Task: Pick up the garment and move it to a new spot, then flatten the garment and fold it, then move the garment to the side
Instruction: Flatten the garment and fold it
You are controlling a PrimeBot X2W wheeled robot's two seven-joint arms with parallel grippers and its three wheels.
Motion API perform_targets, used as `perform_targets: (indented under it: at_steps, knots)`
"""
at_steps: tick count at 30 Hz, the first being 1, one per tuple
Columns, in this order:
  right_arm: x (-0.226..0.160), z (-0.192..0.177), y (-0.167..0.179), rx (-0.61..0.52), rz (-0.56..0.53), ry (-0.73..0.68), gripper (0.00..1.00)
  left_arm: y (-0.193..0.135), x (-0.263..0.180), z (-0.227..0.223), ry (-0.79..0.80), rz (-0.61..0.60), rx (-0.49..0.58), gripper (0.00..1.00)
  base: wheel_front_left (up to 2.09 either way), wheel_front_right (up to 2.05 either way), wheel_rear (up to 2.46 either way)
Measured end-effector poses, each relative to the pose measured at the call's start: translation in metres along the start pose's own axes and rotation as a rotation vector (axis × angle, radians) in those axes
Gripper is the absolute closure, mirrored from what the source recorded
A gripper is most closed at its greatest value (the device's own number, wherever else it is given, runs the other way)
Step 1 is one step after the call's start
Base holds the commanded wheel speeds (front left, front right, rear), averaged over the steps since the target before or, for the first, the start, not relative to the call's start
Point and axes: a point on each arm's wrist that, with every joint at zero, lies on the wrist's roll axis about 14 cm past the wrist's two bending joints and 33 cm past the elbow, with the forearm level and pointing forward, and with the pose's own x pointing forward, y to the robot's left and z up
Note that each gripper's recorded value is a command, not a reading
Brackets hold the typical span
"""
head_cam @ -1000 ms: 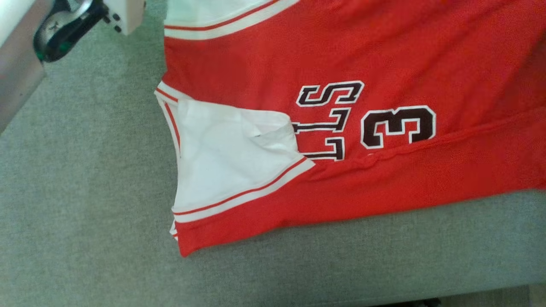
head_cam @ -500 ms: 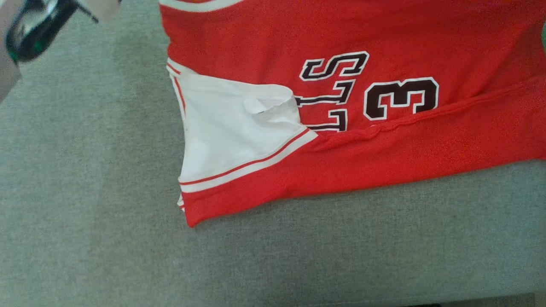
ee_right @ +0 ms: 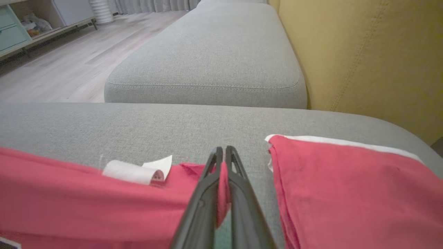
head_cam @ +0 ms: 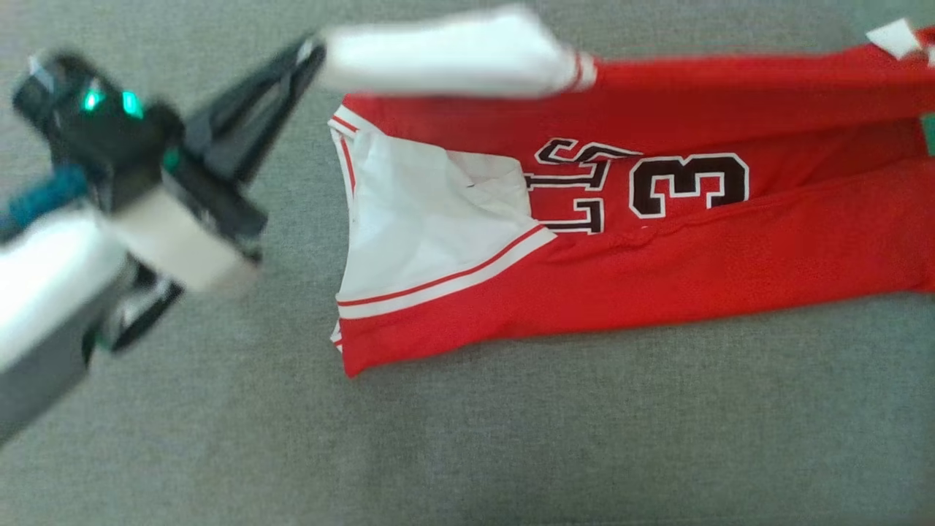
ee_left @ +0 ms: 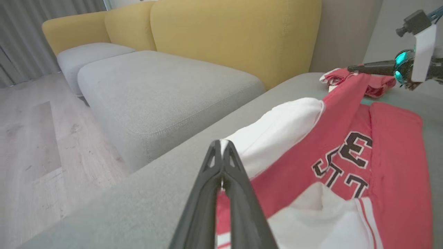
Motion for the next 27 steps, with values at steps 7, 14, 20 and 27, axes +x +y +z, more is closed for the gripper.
perform_targets:
  at_steps: [7,14,20,27]
  knots:
    - [-0.025,-0.012,0.009,0.009,-0.014,-0.024,1.00,-0.023,-0.034,-0.015,0.033,0.053,-0.030,1.00,0.00,0.00,0.00]
    - [-0.041,-0.038,0.022,0.056,-0.040,0.010,1.00,-0.051,-0.047,-0.038,0.074,0.059,-0.101,1.00,0.00,0.00,0.00]
    - [-0.045,-0.054,0.027,0.095,-0.081,0.026,0.00,-0.071,-0.040,-0.055,0.083,0.085,-0.166,0.00,0.00,0.00,0.00]
    - [-0.071,-0.059,0.023,0.160,-0.171,-0.037,0.00,-0.059,-0.034,-0.022,-0.085,0.340,-0.196,0.00,0.00,0.00,0.00]
